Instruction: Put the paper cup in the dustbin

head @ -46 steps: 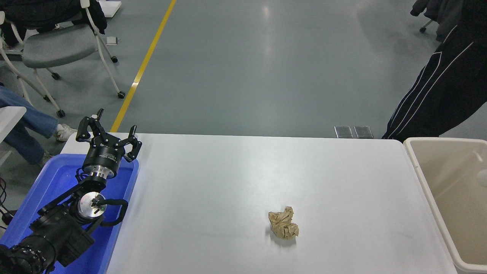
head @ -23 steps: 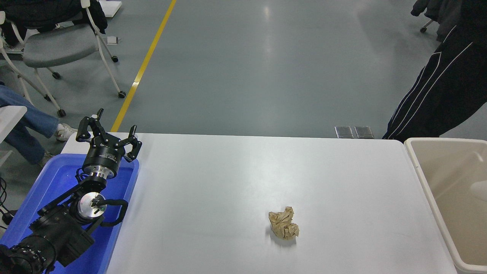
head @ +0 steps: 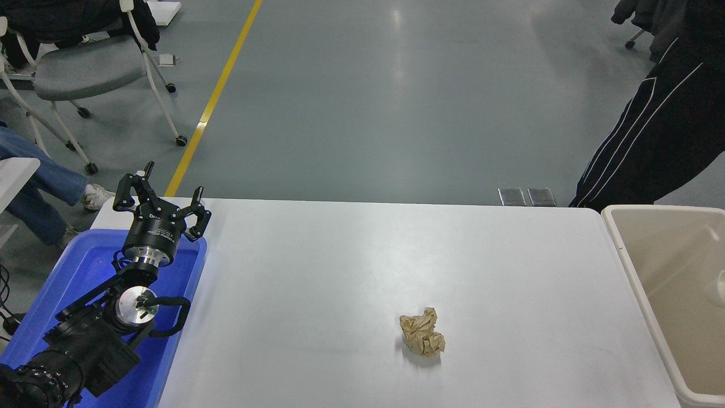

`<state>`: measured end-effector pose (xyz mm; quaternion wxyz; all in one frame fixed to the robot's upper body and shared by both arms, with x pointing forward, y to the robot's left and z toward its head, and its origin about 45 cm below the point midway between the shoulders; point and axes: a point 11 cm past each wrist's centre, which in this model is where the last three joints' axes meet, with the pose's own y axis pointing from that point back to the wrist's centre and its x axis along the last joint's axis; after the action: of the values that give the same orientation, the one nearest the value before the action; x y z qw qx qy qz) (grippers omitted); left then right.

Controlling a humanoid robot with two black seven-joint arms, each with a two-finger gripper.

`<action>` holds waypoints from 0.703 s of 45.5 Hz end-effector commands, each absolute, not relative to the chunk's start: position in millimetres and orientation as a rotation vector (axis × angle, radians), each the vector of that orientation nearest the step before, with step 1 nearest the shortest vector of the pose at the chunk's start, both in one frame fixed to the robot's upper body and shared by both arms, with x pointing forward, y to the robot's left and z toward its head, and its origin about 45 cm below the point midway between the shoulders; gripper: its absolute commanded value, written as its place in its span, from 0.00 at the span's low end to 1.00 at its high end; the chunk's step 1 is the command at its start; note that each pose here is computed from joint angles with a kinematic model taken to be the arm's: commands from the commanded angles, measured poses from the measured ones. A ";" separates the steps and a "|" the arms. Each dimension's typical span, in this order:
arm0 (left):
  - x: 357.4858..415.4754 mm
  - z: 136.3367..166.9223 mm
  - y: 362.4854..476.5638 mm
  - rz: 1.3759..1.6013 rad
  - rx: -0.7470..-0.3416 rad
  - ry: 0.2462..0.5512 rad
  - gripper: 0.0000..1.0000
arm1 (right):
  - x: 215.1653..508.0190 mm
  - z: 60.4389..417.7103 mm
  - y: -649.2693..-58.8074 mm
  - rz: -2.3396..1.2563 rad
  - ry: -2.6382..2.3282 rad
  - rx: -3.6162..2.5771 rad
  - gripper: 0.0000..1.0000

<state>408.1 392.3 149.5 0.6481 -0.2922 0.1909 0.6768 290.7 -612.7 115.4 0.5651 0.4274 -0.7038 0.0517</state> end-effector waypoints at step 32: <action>408.1 149.5 392.3 1.539 -0.664 0.434 1.00 | 300.1 108.7 -598.2 0.051 -1.801 1.039 0.99</action>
<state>408.1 392.3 149.5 0.6481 -0.2922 0.1909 0.6768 296.5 -602.3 112.4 0.5589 0.4068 -0.7189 0.0736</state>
